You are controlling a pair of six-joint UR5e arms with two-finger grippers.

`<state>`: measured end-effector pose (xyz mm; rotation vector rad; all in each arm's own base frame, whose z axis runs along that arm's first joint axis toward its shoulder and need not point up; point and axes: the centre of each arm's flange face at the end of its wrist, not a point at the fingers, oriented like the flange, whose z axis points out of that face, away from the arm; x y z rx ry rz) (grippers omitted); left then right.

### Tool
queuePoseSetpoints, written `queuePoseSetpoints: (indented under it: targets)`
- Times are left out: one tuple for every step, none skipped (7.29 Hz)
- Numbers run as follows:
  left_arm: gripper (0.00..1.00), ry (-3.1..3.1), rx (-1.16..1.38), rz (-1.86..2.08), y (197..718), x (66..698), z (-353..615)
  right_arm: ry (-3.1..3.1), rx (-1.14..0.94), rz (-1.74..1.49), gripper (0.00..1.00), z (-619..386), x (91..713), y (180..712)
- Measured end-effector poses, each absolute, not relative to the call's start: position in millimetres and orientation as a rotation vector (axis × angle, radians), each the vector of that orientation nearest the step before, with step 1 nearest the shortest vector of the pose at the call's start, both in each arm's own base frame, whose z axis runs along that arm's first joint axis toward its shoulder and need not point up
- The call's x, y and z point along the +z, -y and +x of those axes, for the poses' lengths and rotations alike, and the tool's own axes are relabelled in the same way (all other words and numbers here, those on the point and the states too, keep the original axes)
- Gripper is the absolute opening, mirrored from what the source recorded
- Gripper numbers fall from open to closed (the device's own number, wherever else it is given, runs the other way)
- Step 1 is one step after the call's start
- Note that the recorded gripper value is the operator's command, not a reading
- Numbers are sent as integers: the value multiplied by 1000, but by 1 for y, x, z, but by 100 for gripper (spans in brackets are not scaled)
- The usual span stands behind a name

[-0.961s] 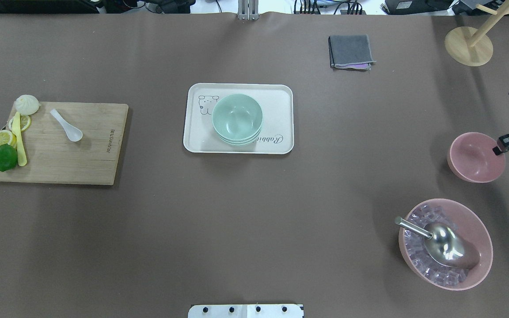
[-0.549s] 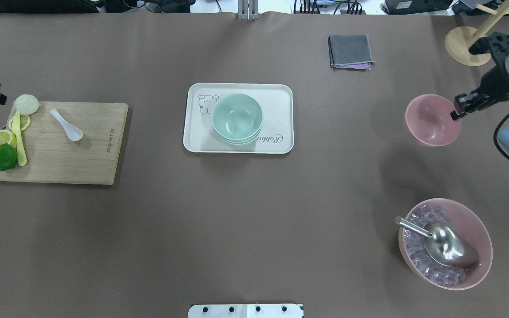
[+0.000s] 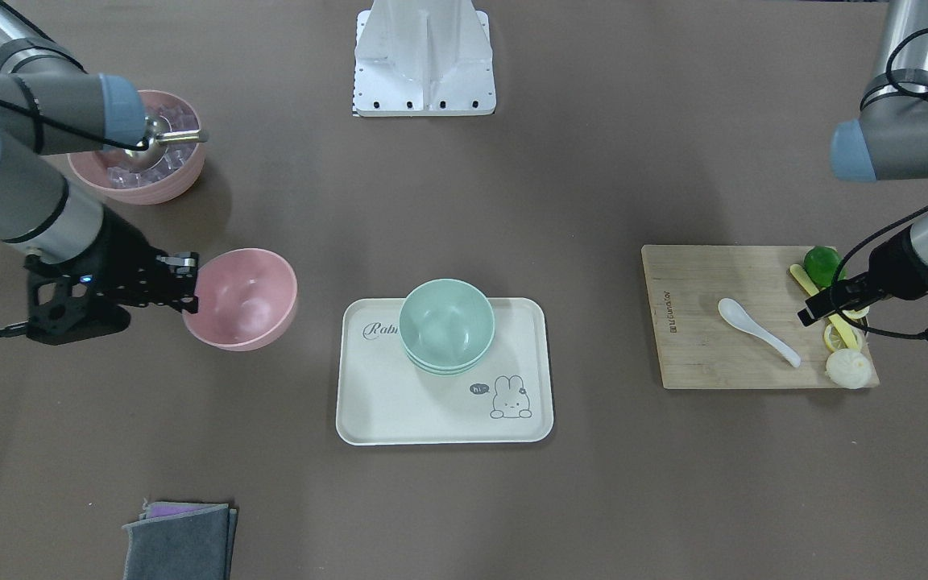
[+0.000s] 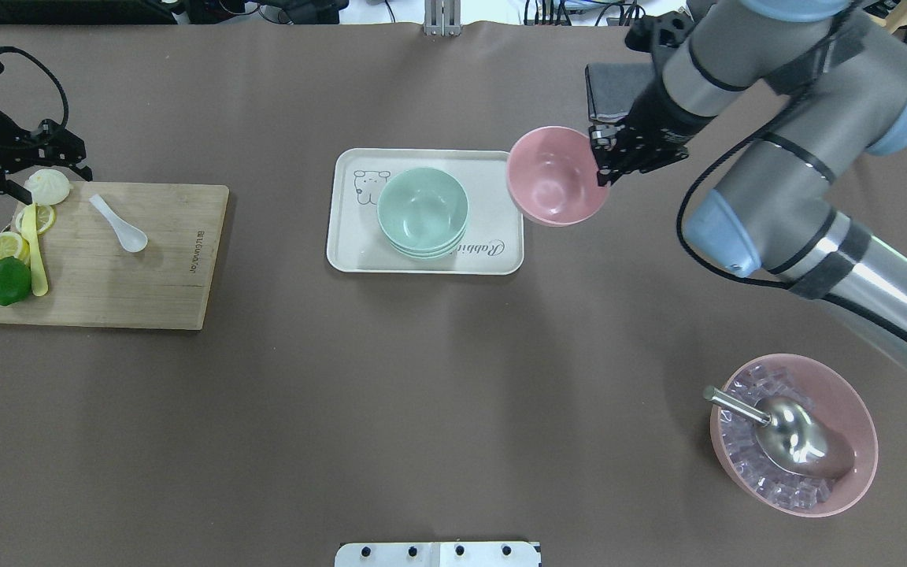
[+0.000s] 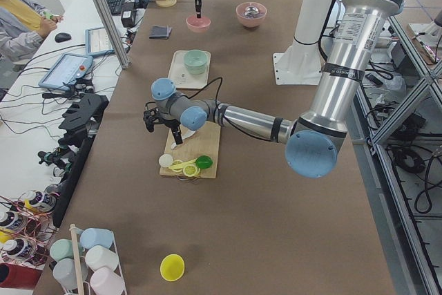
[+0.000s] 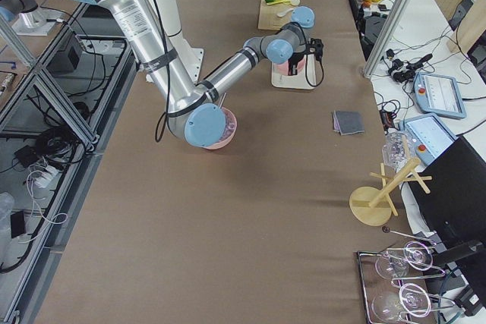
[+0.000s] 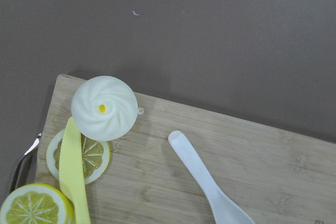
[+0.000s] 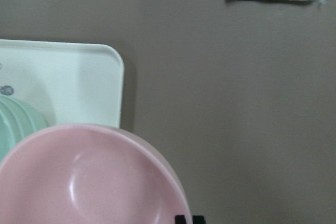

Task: Stack pink bowl on green and place spoon
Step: 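Carry the pink bowl over the green bowl while the left gripper reaches for the spoon, then lower the pink bowl into the green bowl while the left gripper grasps the white spoon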

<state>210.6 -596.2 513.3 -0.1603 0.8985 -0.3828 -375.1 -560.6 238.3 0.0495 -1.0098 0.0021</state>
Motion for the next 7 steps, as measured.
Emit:
queuePoseSetpoints:
  targets:
    - [85,-880,-435,-198,598,517,226,1018,49,45,0,-412,201,559]
    - [79,-857,-467,-218,601,519,243,1021,80,36,0,-440,174,562]
    - [66,-835,-478,-225,601,522,259,1019,94,33,0,-458,159,563]
    - [55,-821,-479,-228,600,523,271,1020,105,35,0,-472,152,561]
    - [48,-815,-474,-233,598,524,280,1032,121,37,0,-484,151,561]
    - [41,-811,-469,-236,596,525,285,1049,137,37,0,-493,152,562]
    - [28,-809,-467,-238,595,526,288,1058,145,37,0,-497,153,563]
